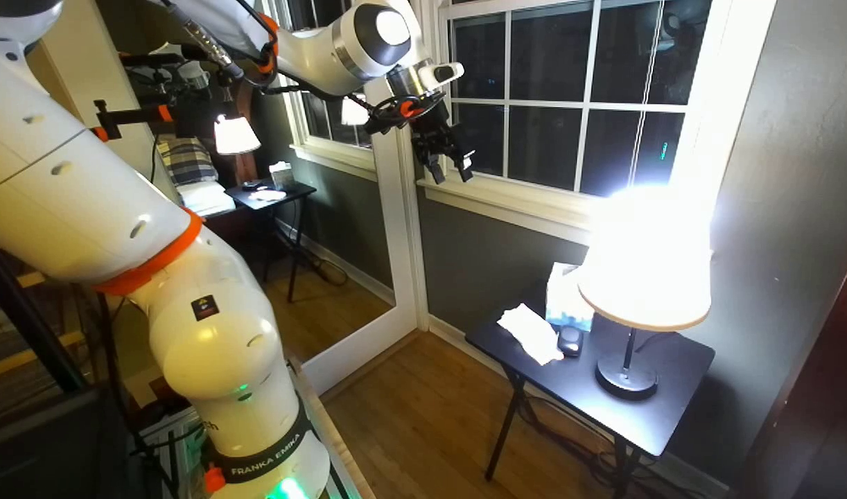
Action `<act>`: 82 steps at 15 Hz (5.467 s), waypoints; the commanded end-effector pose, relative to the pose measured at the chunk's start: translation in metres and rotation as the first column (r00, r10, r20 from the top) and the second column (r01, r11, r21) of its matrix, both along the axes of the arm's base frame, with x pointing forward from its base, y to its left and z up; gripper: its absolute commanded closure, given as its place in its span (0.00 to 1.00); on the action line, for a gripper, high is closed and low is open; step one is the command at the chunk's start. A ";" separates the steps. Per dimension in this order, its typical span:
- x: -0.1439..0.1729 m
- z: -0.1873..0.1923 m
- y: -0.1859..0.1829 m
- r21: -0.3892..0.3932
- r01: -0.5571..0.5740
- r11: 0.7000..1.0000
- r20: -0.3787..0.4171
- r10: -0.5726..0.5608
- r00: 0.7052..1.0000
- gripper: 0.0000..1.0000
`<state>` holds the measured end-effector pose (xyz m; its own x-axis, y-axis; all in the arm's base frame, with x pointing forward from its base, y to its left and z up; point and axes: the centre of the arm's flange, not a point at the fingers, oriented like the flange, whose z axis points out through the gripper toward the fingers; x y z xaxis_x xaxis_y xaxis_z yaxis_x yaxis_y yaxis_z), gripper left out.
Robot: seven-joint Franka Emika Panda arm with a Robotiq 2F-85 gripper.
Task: Move the box to the right, then move the black object backwards
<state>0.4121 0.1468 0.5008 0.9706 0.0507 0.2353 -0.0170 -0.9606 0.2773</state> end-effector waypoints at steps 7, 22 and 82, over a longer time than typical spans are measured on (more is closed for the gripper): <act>0.036 -0.041 0.000 0.048 -0.061 0.997 -0.060 0.064 0.996 0.00; 0.154 -0.211 -0.041 0.193 -0.225 0.955 -0.085 0.245 0.966 0.00; 0.381 -0.345 -0.113 0.391 0.915 0.102 -0.012 -0.993 0.116 0.00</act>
